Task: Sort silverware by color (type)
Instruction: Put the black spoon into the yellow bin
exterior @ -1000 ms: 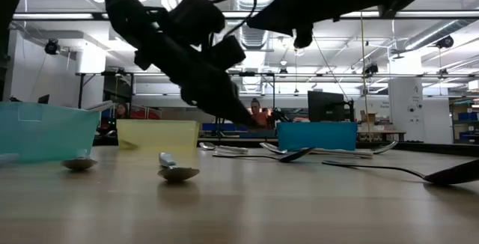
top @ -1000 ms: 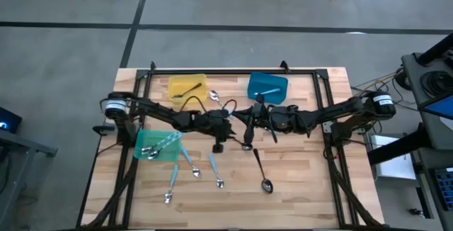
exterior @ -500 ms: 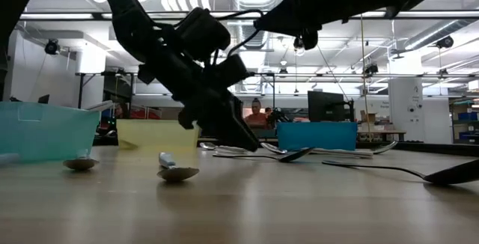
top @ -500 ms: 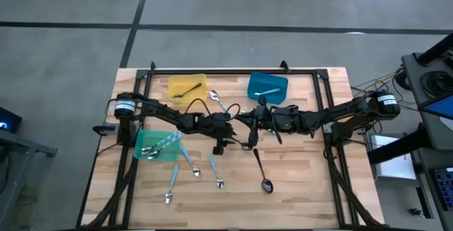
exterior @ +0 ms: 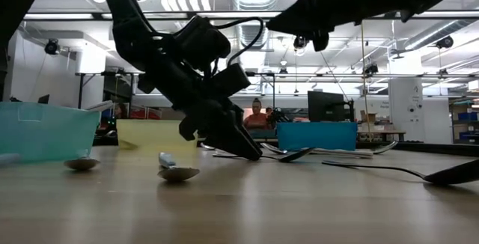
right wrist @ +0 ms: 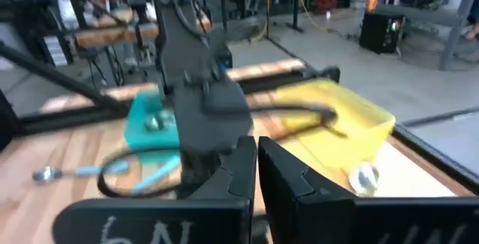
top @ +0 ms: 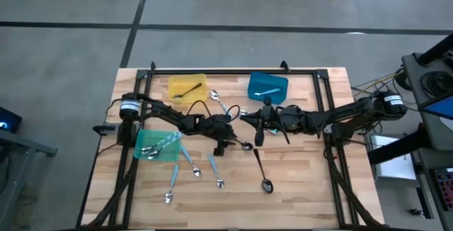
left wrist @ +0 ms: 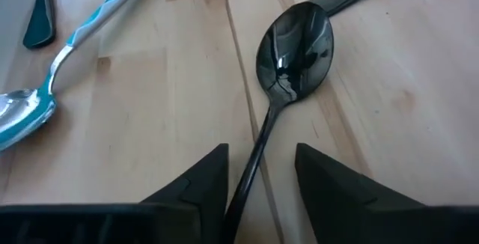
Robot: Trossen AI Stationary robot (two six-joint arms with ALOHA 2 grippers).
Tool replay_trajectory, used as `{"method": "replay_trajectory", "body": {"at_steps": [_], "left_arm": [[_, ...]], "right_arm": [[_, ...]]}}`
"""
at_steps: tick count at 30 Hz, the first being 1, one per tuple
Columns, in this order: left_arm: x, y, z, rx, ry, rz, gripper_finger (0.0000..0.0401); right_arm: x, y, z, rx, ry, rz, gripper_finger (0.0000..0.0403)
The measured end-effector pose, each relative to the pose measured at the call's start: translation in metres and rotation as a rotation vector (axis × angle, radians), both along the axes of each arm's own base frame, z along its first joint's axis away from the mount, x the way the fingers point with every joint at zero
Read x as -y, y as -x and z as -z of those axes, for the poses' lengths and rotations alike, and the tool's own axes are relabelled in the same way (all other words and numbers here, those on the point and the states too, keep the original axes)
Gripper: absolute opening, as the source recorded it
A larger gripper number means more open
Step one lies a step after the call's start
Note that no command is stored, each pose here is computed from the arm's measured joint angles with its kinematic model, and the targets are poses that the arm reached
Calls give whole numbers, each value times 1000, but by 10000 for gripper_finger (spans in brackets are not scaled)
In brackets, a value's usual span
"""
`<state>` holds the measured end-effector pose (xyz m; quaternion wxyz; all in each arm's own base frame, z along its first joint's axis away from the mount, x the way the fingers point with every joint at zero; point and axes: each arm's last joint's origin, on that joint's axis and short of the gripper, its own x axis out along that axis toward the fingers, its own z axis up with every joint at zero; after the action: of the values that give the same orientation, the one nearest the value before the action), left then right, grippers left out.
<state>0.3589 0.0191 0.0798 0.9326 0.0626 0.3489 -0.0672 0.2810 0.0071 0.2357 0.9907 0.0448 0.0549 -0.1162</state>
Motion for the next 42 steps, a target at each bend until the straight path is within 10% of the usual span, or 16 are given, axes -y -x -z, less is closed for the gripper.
{"method": "replay_trajectory", "body": {"at_steps": [9, 25, 42], "left_arm": [[0, 2, 1, -9, -7, -15, 11], [2, 13, -35, 59, -118, -167, 1], [9, 71, -124, 340, -288, -517, 0]], "right_arm": [[0, 1, 0, 11, -1, 0, 9], [1, 16, -26, 127, -86, 6, 9], [9, 29, -19, 111, -482, 250, 9]]}}
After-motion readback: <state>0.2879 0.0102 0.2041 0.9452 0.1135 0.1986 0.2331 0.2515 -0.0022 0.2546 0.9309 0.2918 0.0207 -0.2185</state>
